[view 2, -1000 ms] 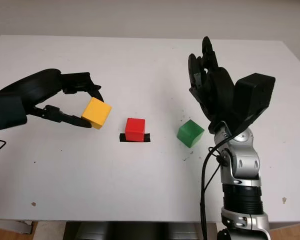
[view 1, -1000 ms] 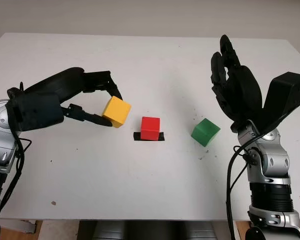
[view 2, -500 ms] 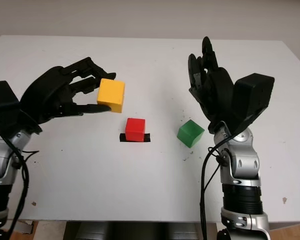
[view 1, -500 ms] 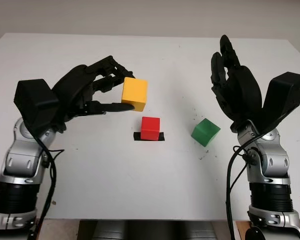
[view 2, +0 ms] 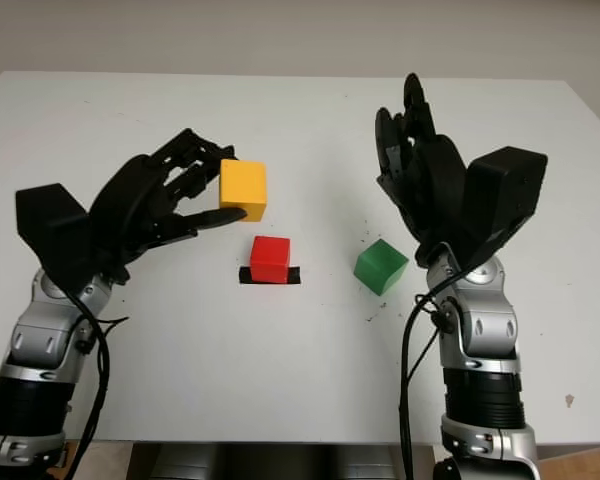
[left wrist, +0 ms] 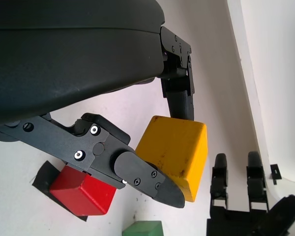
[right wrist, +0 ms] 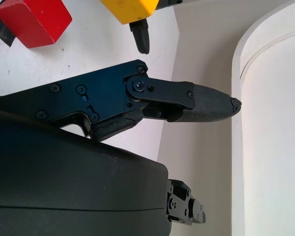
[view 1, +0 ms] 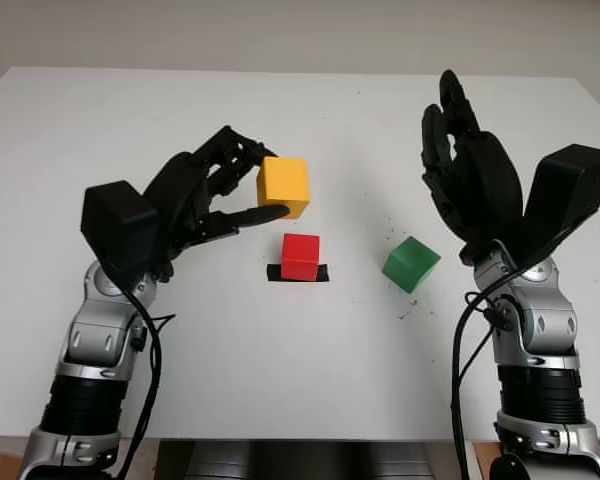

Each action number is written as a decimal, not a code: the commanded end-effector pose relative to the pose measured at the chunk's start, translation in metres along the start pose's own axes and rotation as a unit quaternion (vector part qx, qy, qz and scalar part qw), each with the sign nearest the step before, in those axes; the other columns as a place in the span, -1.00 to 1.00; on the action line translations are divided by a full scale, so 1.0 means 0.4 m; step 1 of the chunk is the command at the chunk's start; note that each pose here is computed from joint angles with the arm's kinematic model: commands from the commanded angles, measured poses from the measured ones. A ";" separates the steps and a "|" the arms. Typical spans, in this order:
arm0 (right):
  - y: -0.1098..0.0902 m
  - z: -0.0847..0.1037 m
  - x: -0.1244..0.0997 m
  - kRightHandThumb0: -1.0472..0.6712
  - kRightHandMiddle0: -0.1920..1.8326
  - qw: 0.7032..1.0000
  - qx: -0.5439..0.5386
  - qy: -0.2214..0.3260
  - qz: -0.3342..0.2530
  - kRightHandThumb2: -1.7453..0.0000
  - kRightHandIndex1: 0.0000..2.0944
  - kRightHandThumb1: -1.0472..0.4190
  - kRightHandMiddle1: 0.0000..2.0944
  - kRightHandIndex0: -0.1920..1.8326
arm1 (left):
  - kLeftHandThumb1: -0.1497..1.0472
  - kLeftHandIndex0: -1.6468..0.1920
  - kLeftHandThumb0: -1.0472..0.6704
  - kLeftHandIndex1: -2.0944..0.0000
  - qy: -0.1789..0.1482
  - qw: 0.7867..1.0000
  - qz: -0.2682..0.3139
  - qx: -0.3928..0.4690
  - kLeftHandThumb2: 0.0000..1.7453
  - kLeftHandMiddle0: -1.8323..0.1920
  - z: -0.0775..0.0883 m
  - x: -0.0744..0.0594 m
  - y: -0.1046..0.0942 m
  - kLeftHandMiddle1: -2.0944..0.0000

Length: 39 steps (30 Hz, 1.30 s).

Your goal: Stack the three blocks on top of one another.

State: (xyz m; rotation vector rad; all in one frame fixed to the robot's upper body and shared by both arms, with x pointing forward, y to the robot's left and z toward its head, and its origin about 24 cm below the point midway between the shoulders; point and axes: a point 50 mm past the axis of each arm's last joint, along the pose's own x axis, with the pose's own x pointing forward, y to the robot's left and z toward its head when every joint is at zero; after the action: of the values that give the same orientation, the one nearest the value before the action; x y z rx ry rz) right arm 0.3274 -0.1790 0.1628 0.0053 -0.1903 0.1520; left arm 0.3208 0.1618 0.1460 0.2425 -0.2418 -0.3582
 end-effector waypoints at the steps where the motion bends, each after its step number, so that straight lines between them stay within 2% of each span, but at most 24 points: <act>1: -0.001 0.010 -0.004 -0.61 -1.00 1.000 -0.004 -0.009 -0.001 0.37 -1.00 -1.00 -1.00 -1.00 | 0.89 0.48 -0.26 -0.63 0.005 1.000 0.002 -0.001 -0.94 0.61 -0.015 -0.007 -0.006 0.95; 9: 0.005 0.006 -0.003 -0.62 -1.00 1.000 0.001 -0.008 -0.004 0.38 -1.00 -1.00 -1.00 -1.00 | 0.87 0.46 -0.26 -0.61 0.027 0.999 -0.033 0.010 -0.94 0.60 -0.032 -0.014 -0.026 0.95; 20: 0.002 0.008 -0.005 -0.61 -1.00 1.000 0.002 -0.008 -0.007 0.37 -1.00 -1.00 -1.00 -1.00 | 0.85 0.42 -0.29 -0.63 0.059 0.996 -0.064 0.027 -0.94 0.60 -0.049 -0.001 -0.031 0.95; 33: 0.004 0.005 -0.009 -0.62 -1.00 1.000 0.001 -0.003 -0.003 0.37 -1.00 -1.00 -1.00 -1.00 | 0.86 0.45 -0.29 -0.61 0.064 0.992 -0.070 0.078 -0.94 0.61 -0.071 0.019 -0.031 0.95; 39: 0.005 0.007 -0.013 -0.61 -1.00 1.000 -0.003 -0.002 0.001 0.35 -1.00 -1.00 -1.00 -1.00 | 0.84 0.45 -0.28 -0.63 0.053 0.992 -0.072 0.086 -0.94 0.60 -0.076 0.026 -0.040 0.95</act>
State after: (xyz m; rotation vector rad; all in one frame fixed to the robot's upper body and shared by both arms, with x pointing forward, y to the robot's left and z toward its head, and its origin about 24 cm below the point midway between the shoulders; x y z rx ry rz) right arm 0.3246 -0.1771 0.1610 0.0101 -0.1797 0.1490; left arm 0.3317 0.1528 0.1114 0.4453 -0.1307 -0.4615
